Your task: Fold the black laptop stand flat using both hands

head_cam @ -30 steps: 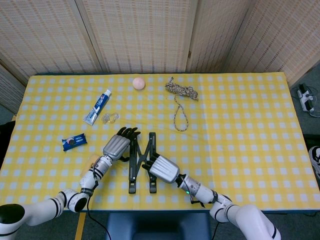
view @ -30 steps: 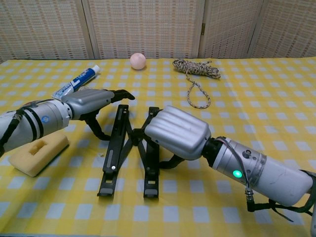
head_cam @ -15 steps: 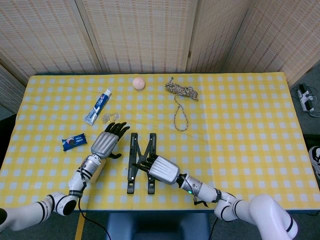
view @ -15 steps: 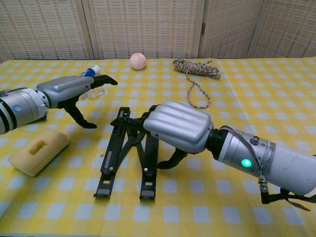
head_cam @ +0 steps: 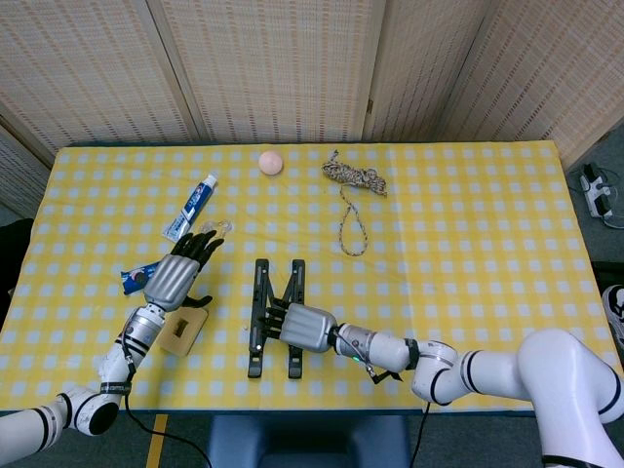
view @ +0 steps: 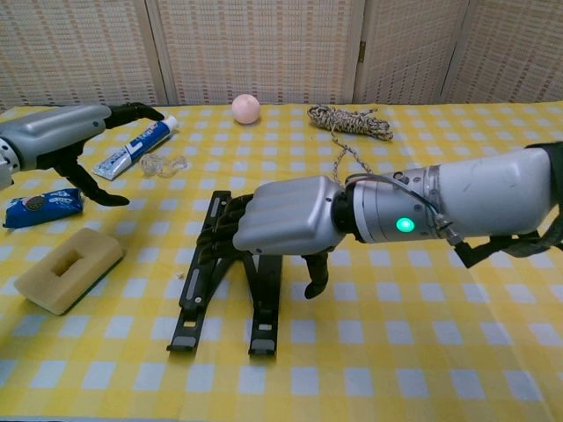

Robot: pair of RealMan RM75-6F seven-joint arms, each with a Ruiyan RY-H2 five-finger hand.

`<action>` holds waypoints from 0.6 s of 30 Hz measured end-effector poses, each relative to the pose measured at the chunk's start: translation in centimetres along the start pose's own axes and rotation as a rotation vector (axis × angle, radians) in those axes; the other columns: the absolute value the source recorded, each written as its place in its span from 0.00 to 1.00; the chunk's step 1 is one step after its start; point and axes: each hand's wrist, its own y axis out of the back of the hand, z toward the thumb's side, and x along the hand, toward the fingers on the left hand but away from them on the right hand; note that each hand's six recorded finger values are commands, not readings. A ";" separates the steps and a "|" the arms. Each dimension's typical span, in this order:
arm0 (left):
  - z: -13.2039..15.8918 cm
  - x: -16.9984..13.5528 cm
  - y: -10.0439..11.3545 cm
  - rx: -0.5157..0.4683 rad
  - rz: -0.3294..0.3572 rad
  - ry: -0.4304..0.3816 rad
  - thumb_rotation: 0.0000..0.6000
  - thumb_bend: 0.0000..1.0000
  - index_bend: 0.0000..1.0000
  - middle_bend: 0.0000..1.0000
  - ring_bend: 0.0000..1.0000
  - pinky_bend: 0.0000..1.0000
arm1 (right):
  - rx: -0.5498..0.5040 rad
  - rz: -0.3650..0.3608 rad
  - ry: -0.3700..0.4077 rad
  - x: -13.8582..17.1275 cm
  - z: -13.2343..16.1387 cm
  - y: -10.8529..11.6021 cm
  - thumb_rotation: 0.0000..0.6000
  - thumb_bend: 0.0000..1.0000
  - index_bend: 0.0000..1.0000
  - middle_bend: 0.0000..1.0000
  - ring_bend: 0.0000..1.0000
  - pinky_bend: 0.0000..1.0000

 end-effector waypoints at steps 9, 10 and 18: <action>-1.2 -0.2 0.2 -0.026 0.007 0.029 1.00 0.21 0.00 0.00 0.00 0.00 | 0.061 0.029 0.016 -2.1 0.2 0.4 1.00 0.18 0.00 0.00 0.02 0.01; -1.4 -0.2 0.2 -0.028 0.007 0.032 1.00 0.21 0.00 0.00 0.00 0.00 | 0.063 0.030 0.018 -2.3 0.3 0.4 1.00 0.18 0.00 0.00 0.02 0.01; -2.3 -0.5 0.0 -0.037 0.005 0.048 1.00 0.21 0.00 0.00 0.00 0.00 | 0.088 0.055 0.032 -3.5 0.5 0.3 1.00 0.18 0.00 0.00 0.02 0.01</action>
